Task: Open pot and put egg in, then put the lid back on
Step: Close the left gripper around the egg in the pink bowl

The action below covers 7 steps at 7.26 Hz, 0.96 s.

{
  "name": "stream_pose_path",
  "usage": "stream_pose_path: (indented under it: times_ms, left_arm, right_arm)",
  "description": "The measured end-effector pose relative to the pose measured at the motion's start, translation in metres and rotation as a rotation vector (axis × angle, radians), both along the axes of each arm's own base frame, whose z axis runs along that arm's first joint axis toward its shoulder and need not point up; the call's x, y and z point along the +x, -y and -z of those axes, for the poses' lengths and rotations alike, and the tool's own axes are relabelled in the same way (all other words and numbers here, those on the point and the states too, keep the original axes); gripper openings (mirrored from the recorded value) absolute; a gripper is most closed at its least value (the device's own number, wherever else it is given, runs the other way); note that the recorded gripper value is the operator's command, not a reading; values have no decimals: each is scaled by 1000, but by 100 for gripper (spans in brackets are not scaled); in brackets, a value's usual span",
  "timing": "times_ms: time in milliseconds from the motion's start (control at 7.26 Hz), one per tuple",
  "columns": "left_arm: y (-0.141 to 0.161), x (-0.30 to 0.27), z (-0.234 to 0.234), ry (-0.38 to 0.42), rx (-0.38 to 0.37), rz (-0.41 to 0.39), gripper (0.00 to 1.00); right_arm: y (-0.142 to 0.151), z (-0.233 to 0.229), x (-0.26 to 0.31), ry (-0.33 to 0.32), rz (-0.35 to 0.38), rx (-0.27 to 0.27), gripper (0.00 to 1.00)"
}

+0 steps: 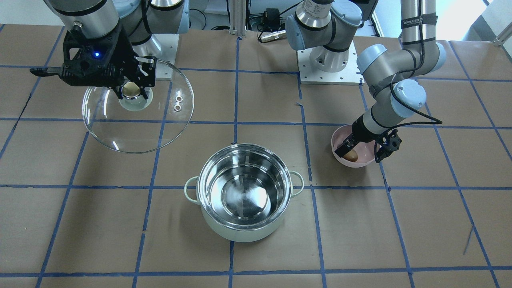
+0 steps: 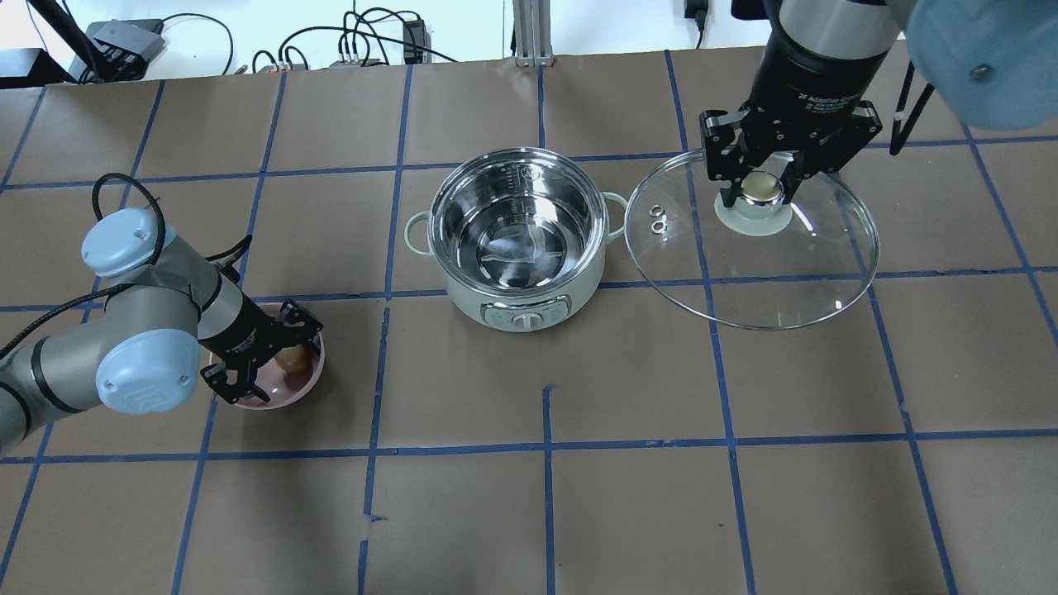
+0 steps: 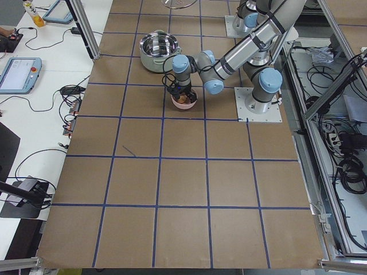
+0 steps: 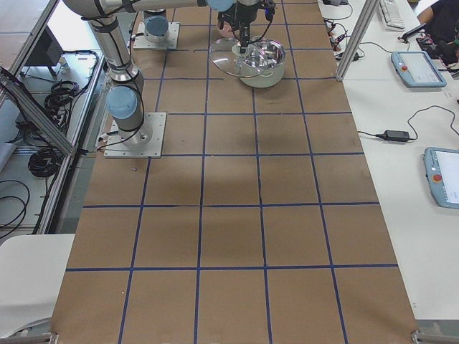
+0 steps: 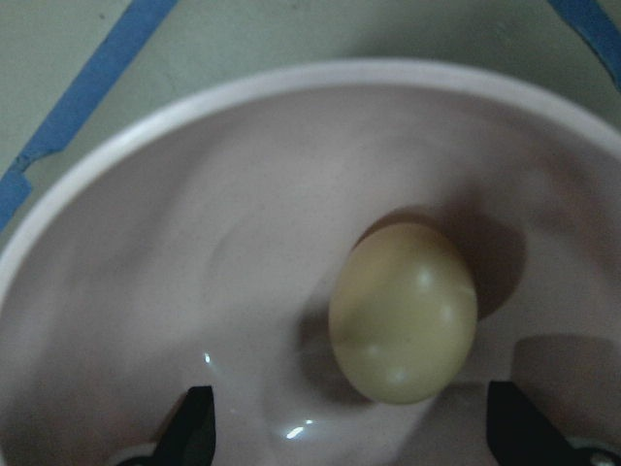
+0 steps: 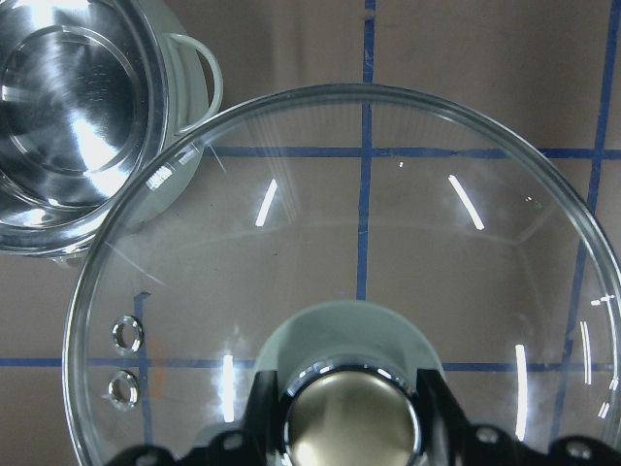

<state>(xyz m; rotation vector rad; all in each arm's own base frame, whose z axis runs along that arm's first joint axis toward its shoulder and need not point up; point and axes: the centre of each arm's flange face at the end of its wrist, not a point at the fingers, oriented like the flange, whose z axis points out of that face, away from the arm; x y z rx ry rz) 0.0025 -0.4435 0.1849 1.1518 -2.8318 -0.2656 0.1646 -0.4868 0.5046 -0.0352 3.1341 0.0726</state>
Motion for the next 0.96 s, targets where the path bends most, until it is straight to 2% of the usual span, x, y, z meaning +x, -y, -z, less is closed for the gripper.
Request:
stream_pose_path:
  times_ms: [964]
  left_arm:
    - [5,4,-5,23,-20,-8,99]
  right_arm:
    - [0,0,0,1,0,1,25]
